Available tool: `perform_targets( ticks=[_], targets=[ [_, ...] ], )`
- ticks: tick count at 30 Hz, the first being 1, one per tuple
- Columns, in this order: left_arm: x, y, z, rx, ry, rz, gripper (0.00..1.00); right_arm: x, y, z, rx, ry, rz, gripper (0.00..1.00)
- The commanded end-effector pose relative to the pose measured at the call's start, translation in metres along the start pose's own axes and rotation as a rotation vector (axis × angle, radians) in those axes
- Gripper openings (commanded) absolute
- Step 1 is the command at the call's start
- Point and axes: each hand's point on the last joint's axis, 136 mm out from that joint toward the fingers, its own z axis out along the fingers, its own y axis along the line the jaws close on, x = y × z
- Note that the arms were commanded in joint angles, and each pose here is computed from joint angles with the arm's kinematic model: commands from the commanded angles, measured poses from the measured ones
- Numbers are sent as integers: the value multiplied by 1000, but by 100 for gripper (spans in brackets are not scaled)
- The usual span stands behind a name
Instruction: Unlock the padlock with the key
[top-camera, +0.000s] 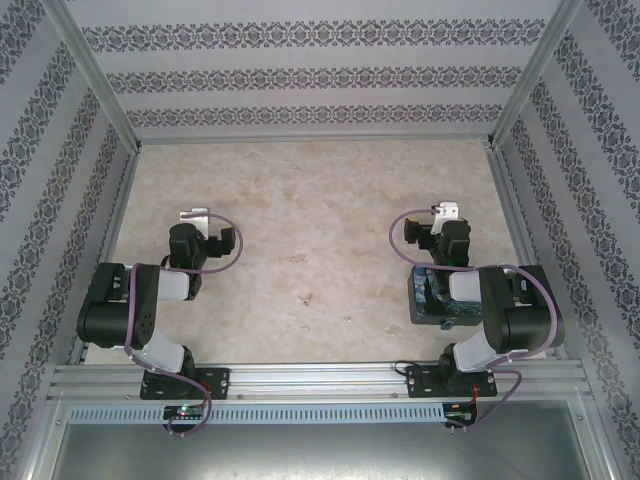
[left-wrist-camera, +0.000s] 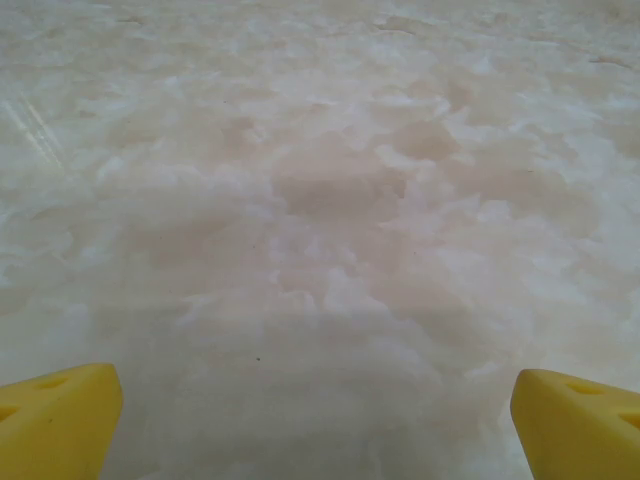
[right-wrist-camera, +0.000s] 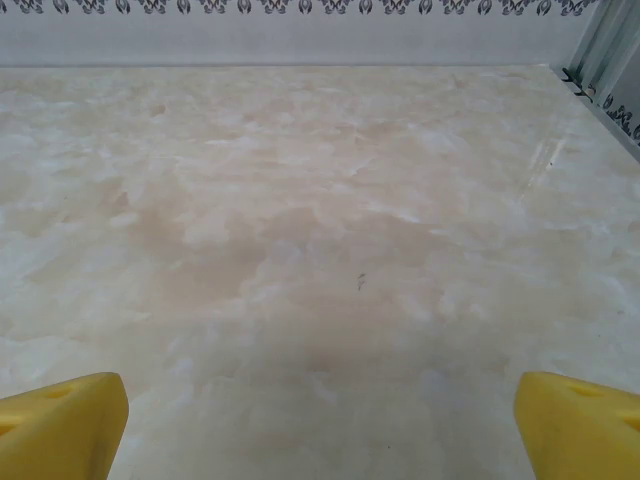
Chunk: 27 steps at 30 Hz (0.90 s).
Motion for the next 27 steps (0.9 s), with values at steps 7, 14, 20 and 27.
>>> perform_targets(
  ticks=[7, 14, 20, 27],
  targets=[
    [-14, 1, 2, 11, -42, 18, 100, -16, 3, 0, -19, -52, -1, 98],
    [-14, 1, 2, 12, -42, 16, 100, -16, 3, 0, -21, -53, 1, 98],
    [-14, 0, 2, 11, -42, 16, 100, -15, 2, 1, -27, -49, 11, 98],
    [-14, 1, 2, 12, -42, 16, 100, -16, 1, 1, -38, -48, 27, 98]
  ],
)
